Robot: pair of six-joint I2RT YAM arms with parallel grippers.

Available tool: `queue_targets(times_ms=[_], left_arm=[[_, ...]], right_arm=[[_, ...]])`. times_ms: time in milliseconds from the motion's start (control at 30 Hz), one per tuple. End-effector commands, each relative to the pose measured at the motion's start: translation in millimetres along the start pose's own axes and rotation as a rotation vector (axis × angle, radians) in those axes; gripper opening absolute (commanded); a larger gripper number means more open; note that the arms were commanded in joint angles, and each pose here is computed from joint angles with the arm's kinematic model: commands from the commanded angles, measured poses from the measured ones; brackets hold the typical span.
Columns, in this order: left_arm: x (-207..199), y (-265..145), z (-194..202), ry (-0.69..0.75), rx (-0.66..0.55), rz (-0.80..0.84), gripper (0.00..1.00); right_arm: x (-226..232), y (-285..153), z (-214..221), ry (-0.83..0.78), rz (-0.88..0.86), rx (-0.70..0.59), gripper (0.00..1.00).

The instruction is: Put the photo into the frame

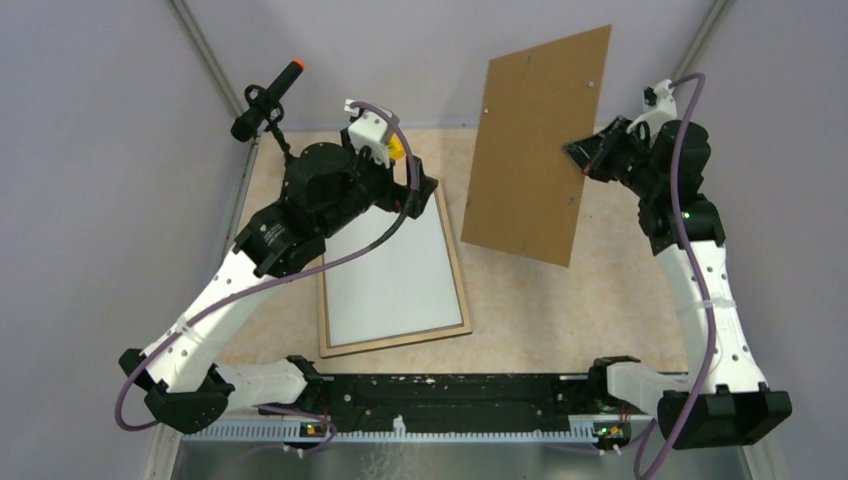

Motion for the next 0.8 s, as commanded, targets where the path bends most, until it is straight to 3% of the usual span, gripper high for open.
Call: queue_targets(times_ms=[0,100,200,333,767], left_arm=[[10.4,-15.1,-18.2,-0.001,-0.113,-0.068,0.99],[12.9,-23.1,-26.7,-0.012,-0.182,-0.079,0.99],[11.9,-25.9,-34.8,-0.031,-0.260,-0.067,0.99],[8.5,-23.4,-38.3,-0.065,-0.340,-0.030,0.99],[40.2,10.4,13.4,0.104,-0.335,-0.140,0.99]], right_arm=[[56.2,6.9,-37.6,0.003,-0.363,-0.070,0.00],[60.5,28.2,-22.3,0.101,-0.478,0.032,0.00],[53.3,53.3,-3.1,0.138,-0.468,0.111,0.00],[43.8,76.4,20.1,0.229,-0.503,0.130,0.00],[76.9,138.8,153.7,0.420,-0.655,0.442,0.00]])
Point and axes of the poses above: each gripper's point midway between its finger pads, its own y axis out along the fingers, its own x axis along the line the jaws close on, z = x × y, the point moved 4 cm from there along -y, back along the fingers, and after that the axes turned 8 degrees about -y, right-handed, at the moved point
